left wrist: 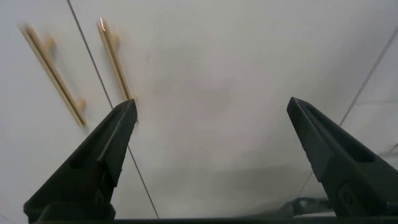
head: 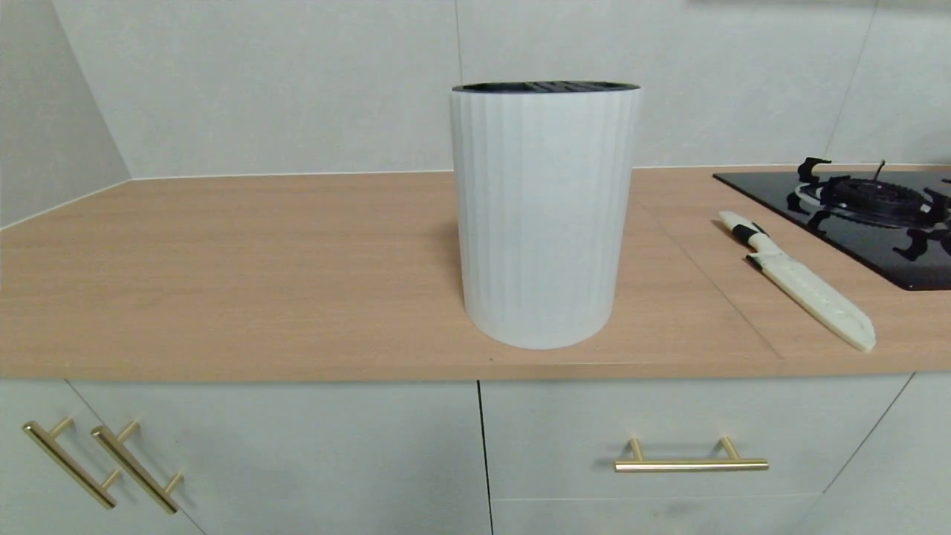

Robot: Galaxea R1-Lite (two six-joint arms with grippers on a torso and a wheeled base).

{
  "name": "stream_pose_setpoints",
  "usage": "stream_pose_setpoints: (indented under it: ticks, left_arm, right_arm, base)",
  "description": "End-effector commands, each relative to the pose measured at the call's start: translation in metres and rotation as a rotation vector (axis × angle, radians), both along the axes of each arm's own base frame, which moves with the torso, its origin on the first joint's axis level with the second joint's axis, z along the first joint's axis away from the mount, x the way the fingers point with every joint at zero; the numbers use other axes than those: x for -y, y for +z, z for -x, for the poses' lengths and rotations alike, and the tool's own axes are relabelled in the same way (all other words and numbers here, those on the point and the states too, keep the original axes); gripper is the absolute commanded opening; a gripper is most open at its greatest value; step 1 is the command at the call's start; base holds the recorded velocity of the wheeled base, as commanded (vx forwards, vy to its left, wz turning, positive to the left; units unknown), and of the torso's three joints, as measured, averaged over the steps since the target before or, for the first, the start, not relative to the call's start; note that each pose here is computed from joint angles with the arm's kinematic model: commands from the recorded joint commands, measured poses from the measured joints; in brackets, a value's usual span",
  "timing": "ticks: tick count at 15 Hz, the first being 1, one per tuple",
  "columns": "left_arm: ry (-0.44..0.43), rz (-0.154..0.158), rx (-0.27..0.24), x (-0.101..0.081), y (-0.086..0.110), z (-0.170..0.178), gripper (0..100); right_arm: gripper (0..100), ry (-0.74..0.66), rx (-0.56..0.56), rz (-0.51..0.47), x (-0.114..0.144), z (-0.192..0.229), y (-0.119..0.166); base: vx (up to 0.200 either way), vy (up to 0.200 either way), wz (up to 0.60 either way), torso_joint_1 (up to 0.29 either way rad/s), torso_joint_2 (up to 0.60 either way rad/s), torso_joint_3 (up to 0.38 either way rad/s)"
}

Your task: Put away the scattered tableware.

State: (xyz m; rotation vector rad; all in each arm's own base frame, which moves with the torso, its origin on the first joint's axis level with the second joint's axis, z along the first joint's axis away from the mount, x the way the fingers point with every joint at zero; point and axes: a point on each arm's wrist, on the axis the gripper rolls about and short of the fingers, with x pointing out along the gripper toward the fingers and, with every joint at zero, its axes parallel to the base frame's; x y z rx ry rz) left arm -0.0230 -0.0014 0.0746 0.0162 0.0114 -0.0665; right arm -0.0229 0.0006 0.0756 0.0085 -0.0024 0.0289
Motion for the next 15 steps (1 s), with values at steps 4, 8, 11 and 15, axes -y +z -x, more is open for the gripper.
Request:
stream_pose_setpoints:
  ticks: [4,8,11,15]
  left_arm:
    - [0.0,0.0,0.0,0.0,-0.0001,0.0,100]
    - [0.0,0.0,0.0,0.0,-0.0001,0.0,100]
    - [0.0,0.0,0.0,0.0,-0.0001,0.0,100]
    - [0.0,0.0,0.0,0.0,-0.0001,0.0,100]
  right_arm:
    - [100,0.0,-0.001,-0.001,0.0,-0.0001,0.0001]
    - [100,0.0,-0.001,-0.001,0.0,-0.0001,0.0001]
    - [100,0.0,-0.001,-0.001,0.0,-0.0001,0.0001]
    - [100,0.0,-0.001,-0.001,0.0,-0.0001,0.0001]
  base:
    - [0.0,0.0,0.0,0.174,-0.49,-0.294]
    - [0.0,0.0,0.0,0.19,-0.47,-0.283]
    - [0.0,0.0,0.0,0.204,-0.49,-0.277]
    - [0.0,0.0,0.0,0.223,-0.5,-0.283]
